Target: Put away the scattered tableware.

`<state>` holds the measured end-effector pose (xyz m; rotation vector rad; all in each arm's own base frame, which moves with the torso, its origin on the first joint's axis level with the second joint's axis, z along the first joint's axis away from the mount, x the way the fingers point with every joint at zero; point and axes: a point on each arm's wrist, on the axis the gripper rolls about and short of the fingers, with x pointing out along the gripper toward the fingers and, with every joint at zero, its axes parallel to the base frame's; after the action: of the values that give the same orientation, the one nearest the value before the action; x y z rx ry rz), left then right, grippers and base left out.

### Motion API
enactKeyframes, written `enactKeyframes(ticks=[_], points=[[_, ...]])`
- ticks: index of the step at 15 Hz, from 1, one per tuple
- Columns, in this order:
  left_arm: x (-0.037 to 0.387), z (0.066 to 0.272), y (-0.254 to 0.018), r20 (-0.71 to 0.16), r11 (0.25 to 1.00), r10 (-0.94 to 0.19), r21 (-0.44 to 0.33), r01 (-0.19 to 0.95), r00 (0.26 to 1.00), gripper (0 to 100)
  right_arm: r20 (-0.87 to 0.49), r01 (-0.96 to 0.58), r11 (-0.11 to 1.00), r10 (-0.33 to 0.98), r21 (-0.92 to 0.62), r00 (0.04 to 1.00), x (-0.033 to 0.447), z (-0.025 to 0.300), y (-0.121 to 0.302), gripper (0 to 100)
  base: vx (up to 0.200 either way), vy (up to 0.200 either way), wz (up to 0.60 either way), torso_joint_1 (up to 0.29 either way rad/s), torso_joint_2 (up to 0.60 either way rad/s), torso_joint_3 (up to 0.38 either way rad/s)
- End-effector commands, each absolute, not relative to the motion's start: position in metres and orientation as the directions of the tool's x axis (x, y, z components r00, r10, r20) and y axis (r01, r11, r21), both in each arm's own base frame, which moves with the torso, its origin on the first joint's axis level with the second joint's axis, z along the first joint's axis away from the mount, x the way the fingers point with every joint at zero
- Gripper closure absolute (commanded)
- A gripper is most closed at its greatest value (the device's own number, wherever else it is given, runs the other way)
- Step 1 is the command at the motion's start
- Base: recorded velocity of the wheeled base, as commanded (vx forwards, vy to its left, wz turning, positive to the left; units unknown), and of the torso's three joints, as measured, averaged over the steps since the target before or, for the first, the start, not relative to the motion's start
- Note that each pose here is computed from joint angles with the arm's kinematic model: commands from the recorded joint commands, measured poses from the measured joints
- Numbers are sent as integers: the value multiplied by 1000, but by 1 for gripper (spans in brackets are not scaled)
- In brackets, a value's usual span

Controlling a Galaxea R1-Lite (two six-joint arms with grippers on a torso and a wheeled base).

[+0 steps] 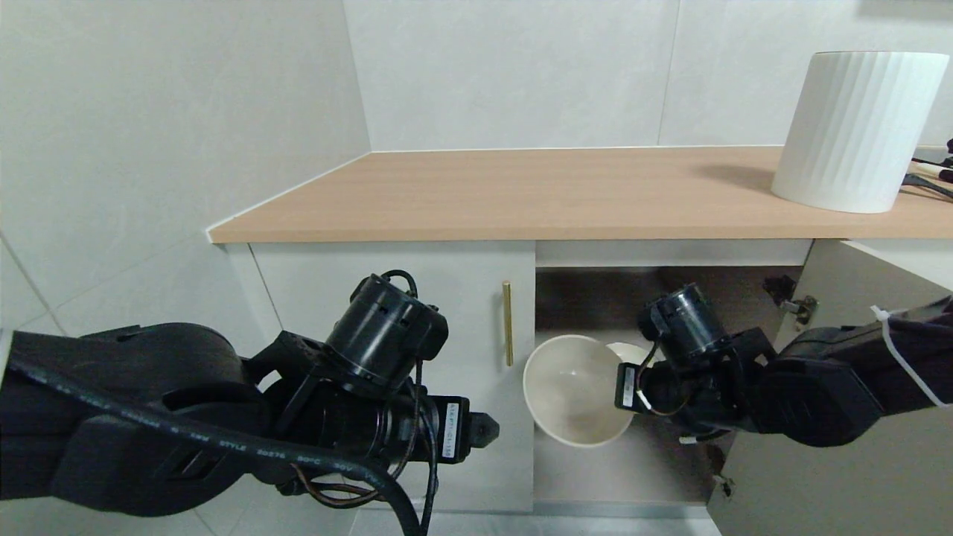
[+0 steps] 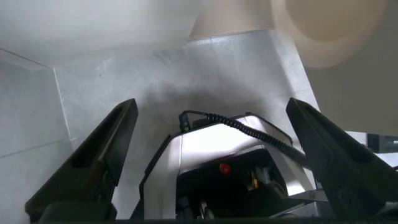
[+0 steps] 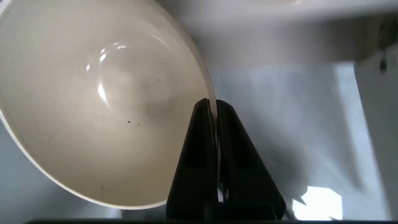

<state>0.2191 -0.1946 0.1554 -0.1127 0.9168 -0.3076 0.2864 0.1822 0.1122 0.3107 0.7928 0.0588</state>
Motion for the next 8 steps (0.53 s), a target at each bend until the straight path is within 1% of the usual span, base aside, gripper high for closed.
enactKeyframes(ticks=[1,4,8], points=[[219,157,-194,-760,950,-311,-228,214,571,0,-686,163,941,91,296,722,313,90,165,100,0,0,0,0,0,0],[219,156,-194,-761,950,-310,-227,213,570,0,-680,237,929,23,286,733,336,70,149,100,0,0,0,0,0,0],[220,156,-193,-761,951,-307,-226,210,572,0,-674,305,908,-34,288,738,364,57,130,100,0,0,0,0,0,0]])
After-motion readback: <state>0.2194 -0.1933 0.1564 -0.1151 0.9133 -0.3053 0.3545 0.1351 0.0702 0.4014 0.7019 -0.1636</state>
